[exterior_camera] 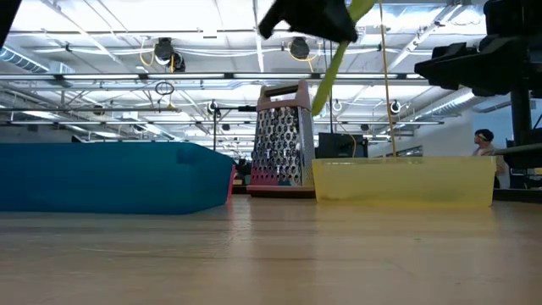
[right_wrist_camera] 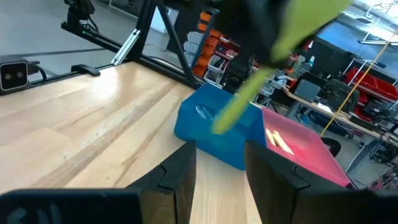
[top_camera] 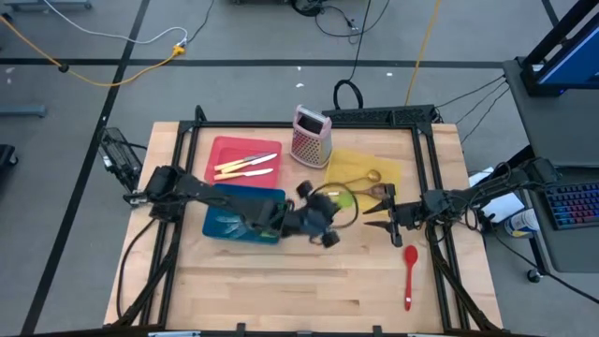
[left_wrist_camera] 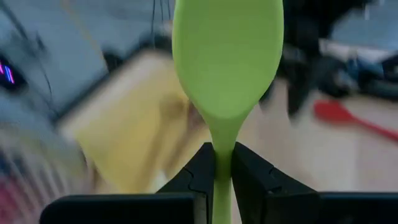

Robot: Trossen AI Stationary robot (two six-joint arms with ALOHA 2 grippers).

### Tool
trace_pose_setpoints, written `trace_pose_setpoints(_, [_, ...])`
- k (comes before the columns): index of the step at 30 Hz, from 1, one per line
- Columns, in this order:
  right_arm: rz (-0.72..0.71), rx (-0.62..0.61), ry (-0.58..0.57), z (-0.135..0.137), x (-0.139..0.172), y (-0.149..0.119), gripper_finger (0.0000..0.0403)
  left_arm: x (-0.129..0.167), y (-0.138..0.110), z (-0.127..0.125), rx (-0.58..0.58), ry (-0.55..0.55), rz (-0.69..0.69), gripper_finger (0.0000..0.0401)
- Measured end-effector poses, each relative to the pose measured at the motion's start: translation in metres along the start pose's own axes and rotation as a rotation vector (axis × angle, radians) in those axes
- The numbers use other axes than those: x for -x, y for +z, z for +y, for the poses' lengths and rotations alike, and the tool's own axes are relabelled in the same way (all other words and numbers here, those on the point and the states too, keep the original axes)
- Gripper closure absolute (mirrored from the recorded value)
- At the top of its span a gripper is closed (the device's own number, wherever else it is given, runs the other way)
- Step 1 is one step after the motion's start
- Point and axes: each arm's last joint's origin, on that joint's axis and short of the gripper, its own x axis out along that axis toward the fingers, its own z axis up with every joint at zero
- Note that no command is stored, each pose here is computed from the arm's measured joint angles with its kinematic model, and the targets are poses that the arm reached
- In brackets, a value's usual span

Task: Pick & Place Kitchen Items
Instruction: Put the green spoon into the yellow bin

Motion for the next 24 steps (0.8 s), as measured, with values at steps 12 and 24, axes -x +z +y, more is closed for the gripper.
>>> trace_pose_setpoints(12, [0.025, 0.002, -0.042, -0.001, 0.000, -0.001, 0.0273, -0.042, 0.039, 0.055, -0.119, -0.067, -0.198, 0.0360])
trace_pose_setpoints(24, [0.261, -0.004, -0.634, -0.017, 0.007, -0.007, 0.0273, -0.120, -0.020, 0.064, -0.290, 0.015, -0.060, 0.0359])
